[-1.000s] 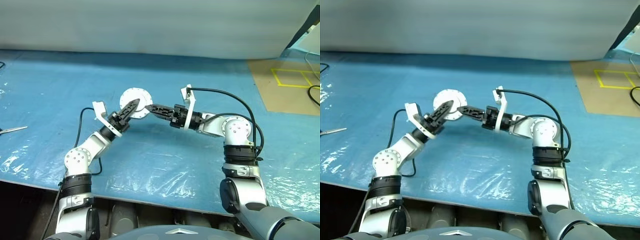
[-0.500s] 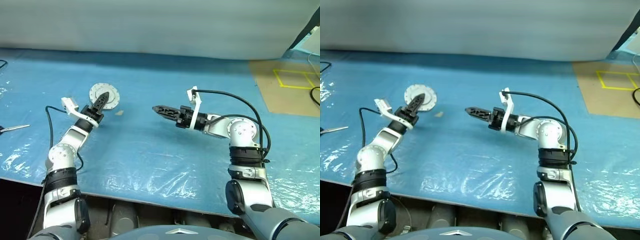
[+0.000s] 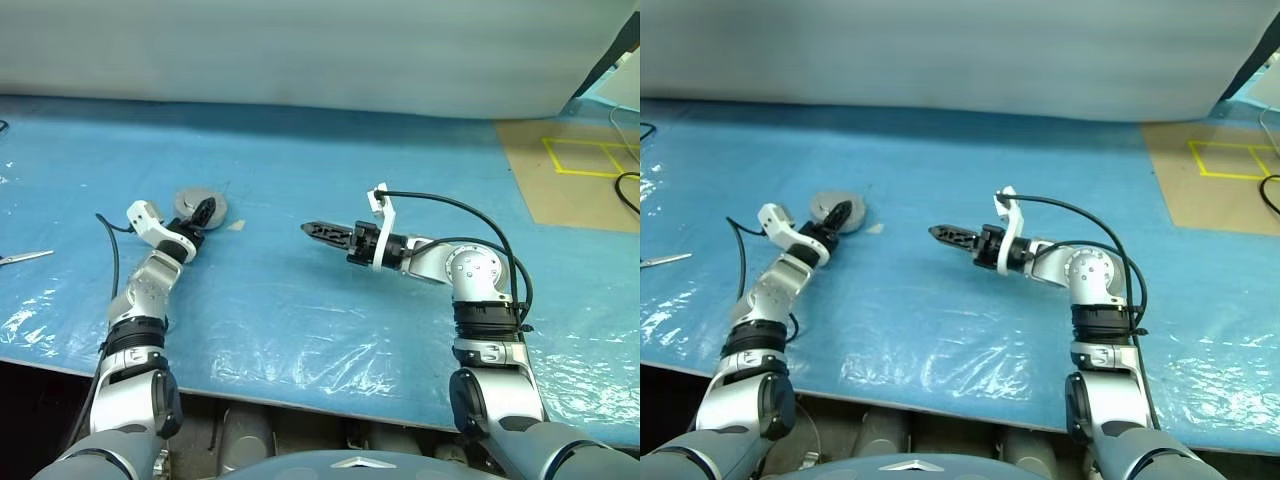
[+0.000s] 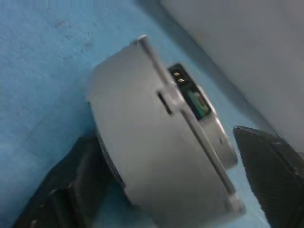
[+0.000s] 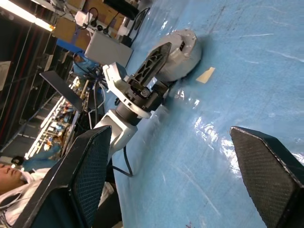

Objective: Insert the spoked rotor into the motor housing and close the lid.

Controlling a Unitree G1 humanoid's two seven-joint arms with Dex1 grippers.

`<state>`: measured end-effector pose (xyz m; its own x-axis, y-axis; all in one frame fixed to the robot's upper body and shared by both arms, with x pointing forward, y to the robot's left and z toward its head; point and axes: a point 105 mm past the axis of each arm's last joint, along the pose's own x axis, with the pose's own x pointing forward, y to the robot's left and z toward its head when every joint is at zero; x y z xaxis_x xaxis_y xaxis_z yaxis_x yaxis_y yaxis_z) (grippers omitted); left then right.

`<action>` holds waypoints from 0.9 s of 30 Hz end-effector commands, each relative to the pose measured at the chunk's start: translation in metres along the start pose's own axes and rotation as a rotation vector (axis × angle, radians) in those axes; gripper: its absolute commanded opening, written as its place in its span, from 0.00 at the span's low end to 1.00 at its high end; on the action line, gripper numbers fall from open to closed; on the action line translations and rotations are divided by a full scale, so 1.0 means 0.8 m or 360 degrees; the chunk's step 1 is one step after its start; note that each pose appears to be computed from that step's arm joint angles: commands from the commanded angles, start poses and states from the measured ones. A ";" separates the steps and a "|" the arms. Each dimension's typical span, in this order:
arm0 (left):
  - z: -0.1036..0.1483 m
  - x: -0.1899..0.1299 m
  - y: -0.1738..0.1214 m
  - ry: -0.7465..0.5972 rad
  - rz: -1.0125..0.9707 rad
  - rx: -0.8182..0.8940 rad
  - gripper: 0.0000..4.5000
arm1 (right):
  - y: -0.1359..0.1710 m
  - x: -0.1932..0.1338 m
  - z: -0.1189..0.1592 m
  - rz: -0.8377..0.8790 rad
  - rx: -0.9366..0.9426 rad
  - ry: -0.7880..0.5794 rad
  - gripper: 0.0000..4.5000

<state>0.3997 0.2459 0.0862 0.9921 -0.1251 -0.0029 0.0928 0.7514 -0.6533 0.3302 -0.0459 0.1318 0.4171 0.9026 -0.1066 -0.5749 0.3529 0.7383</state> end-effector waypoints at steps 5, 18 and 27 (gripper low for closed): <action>0.068 -0.027 0.057 -0.0235 0.0374 0.0312 0.99 | 0.014 0.003 0.005 0.0072 -0.0071 -0.0035 0.93; 0.135 -0.064 0.010 -0.0350 -0.0078 0.0525 0.99 | 0.016 -0.009 0.021 0.0072 -0.0295 -0.0094 0.93; 0.062 -0.090 -0.131 0.0168 -0.0976 0.0581 0.99 | 0.008 -0.049 0.057 -0.0104 -0.0950 -0.0248 0.93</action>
<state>0.3291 0.2213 0.1830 0.7910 -0.5805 0.1934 0.6105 0.7281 -0.3117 0.3449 -0.0927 0.1656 0.5441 0.8386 -0.0263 -0.7933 0.5245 0.3091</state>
